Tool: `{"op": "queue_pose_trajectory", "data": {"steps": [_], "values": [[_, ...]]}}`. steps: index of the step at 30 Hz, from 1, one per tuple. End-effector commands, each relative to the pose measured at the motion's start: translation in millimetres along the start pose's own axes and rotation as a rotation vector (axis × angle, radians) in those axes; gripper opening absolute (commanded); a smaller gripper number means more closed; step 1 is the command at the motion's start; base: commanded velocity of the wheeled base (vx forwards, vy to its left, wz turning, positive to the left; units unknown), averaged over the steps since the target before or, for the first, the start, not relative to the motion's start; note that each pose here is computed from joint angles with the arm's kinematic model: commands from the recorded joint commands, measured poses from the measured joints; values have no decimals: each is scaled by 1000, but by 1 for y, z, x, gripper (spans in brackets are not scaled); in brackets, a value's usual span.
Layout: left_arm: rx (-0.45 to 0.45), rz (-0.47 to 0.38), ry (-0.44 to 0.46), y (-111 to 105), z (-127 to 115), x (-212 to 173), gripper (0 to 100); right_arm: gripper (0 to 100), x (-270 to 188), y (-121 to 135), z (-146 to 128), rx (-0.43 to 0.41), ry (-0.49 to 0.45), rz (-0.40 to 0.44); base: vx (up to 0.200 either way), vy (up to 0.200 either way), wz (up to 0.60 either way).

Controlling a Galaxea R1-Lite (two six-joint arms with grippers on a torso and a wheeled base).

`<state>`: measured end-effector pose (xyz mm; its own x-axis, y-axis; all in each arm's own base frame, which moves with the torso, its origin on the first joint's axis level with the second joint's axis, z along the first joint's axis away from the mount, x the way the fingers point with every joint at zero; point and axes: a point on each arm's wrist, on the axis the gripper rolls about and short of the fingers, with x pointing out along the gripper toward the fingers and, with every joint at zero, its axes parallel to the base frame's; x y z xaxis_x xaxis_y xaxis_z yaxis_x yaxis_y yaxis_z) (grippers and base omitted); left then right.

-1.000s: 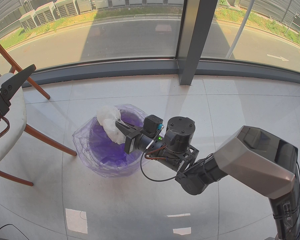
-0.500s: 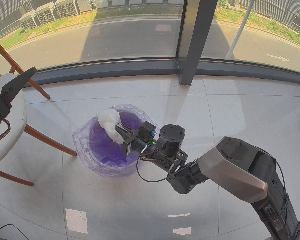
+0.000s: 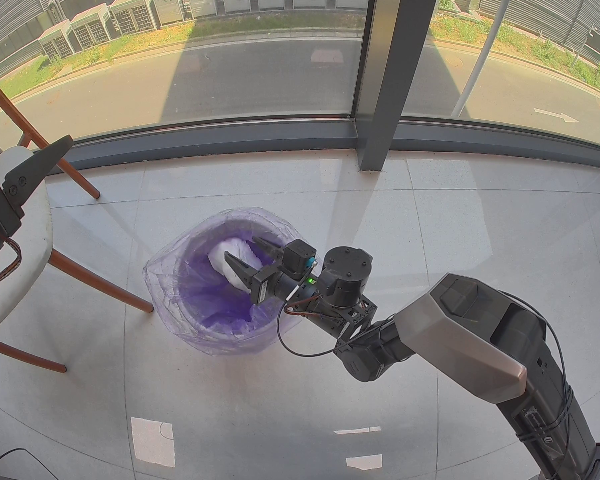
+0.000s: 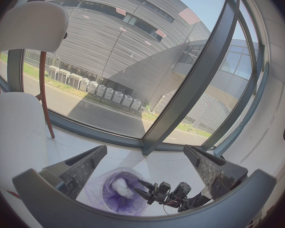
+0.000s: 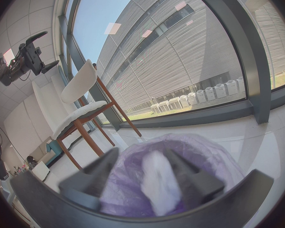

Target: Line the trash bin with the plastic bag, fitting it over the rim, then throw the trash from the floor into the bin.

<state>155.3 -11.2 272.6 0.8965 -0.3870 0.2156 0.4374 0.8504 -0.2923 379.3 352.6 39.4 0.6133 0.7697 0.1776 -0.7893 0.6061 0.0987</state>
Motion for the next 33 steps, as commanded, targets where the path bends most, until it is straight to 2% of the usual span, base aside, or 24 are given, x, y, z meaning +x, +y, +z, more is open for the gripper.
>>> {"op": "queue_pose_trajectory", "data": {"steps": [1, 6, 7, 8, 9, 12, 15, 16, 17, 19, 22, 24, 26, 27, 28, 30, 31, 32, 33], "values": [[-3, 3, 6, 0, -3, -1, 100, 100, 1, 5, 35, -6, -54, 9, 0, 0, 0], [1, 23, 0, 3, -2, -4, 100, 100, -4, 11, 90, -12, -136, 8, 0, 0, 0], [3, 23, -4, 3, -2, -5, 100, 100, -8, 12, 109, -16, -166, 4, 0, 0, 0], [3, 23, -4, 3, -2, -5, 100, 100, -8, 12, 109, -16, -166, 4, 0, 0, 0], [5, 21, -9, 2, -1, -5, 100, 100, -18, 10, 137, -27, -202, -11, 0, 0, 0], [12, 13, -25, -2, 2, -10, 100, 100, -49, 6, 184, -40, -233, -50, 0, 0, 0], [21, 6, -44, -6, 4, -19, 100, 100, -89, -4, 223, -54, -241, -111, 0, 0, 0], [21, 6, -44, -6, 4, -19, 100, 100, -89, -4, 223, -54, -241, -111, 0, 0, 0], [25, 11, -53, -9, 1, -30, 100, 100, -121, -12, 248, -70, -264, -184, 0, 0, 0], [39, 36, -77, -11, -2, -46, 100, 100, -163, -20, 274, -93, -294, -274, 0, 0, 0], [62, 97, -108, -13, -12, -72, 100, 100, -233, -23, 296, -123, -300, -419, 0, 0, 0], [65, 145, -119, -13, -25, -89, 100, 100, -277, -20, 299, -142, -301, -526, 0, 0, 0], [52, 153, -94, -14, -46, -105, 100, 100, -317, -15, 288, -154, -277, -629, 0, 0, 0], [52, 152, -92, -14, -48, -106, 100, 100, -320, -15, 286, -154, -272, -637, 0, 0, 0], [45, 132, -50, -15, -77, -126, 100, 100, -362, -1, 261, -160, -215, -714, 0, 0, 0], [61, 72, -19, -17, -98, -141, 100, 100, -394, 19, 238, -159, -182, -747, 0, 0, 0], [63, 65, -16, -17, -100, -143, 100, 100, -396, 21, 236, -159, -181, -749, 0, 0, 0], [103, 4, 9, -23, -111, -156, 100, 100, -423, 39, 208, -176, -124, -770, 0, 0, 0], [99, -4, 40, -26, -120, -166, 100, 100, -433, 47, 204, -196, -110, -777, 0, 0, 0]]}}
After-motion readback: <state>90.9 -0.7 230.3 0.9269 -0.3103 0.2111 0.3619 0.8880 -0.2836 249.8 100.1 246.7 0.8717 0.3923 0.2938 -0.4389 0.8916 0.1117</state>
